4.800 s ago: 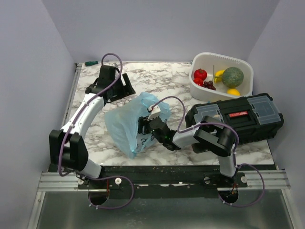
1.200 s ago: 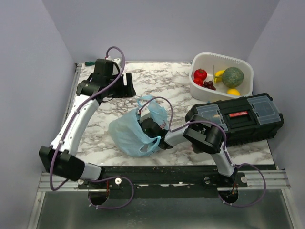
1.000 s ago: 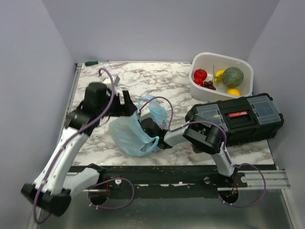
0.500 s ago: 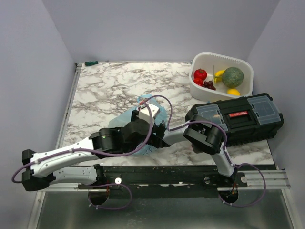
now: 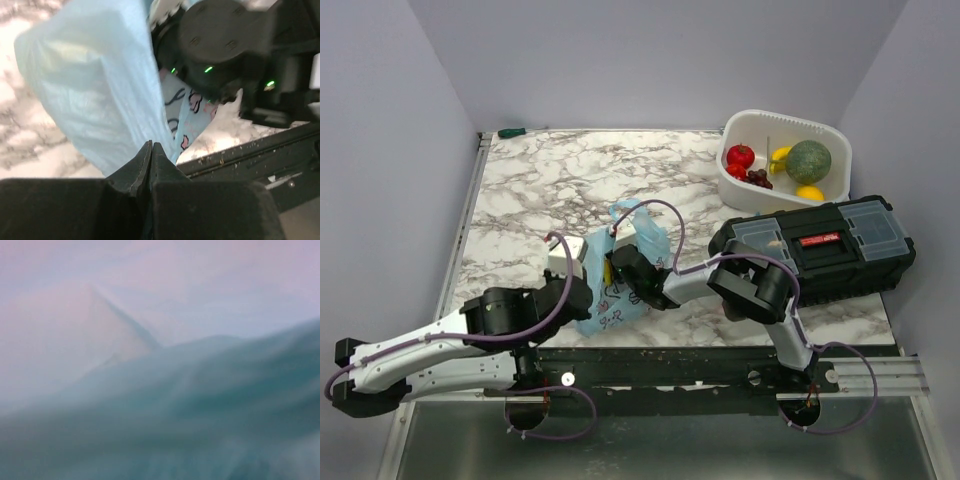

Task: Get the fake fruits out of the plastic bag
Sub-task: Take out the fake fruit from the plastic bag.

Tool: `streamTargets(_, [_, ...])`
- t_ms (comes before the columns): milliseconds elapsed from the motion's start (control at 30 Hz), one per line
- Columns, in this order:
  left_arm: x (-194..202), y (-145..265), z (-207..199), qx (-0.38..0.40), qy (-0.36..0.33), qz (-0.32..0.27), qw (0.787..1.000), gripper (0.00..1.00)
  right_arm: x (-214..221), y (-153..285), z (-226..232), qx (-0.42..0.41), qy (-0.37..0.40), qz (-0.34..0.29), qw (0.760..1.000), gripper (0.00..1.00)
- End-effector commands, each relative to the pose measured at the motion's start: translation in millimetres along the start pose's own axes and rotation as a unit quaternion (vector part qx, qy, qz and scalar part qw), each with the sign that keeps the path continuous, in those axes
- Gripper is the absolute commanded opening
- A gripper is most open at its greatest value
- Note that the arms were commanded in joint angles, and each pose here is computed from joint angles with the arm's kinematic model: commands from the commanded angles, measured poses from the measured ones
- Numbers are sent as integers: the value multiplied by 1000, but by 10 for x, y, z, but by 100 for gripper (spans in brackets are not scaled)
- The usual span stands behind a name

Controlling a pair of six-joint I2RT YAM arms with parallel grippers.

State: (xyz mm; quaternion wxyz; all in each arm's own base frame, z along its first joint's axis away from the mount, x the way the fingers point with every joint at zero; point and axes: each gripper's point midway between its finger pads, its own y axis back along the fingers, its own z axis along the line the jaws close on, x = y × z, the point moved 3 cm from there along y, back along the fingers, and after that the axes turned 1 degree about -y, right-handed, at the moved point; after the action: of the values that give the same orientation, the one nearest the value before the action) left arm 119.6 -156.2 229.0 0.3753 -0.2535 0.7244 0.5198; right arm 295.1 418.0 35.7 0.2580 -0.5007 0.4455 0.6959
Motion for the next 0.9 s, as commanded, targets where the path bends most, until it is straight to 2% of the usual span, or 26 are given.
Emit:
streamTargets(0, [611,108,202,-3,70,112,991,0,19,149,2,-17,-8,24,1000,1])
streamTargets(167, [846,53,271,-3,68,136,988,0,-251,273,63,-38,-11,7,999,1])
streamTargets(300, [822,-64,123,28,47,120,991,0,-312,317,173,-72,-4,20,997,1])
streamTargets(400, [797,-137,25,44,34,109,992,0,-300,334,133,-66,-18,21,997,1])
streamTargets(433, [792,-151,20,42,32,108,993,0,-292,329,109,-60,-18,22,998,3])
streamTargets(533, [802,-162,38,33,26,111,993,0,-267,356,94,-62,-8,36,997,26])
streamTargets(633, [862,-154,81,32,23,118,992,0,-285,474,188,-103,-3,61,993,43])
streamTargets(733, [914,-132,127,38,28,120,992,0,-234,586,243,-125,-5,101,987,54])
streamTargets(867, [930,-91,187,49,46,110,992,0,-243,758,277,-160,-13,109,981,62])
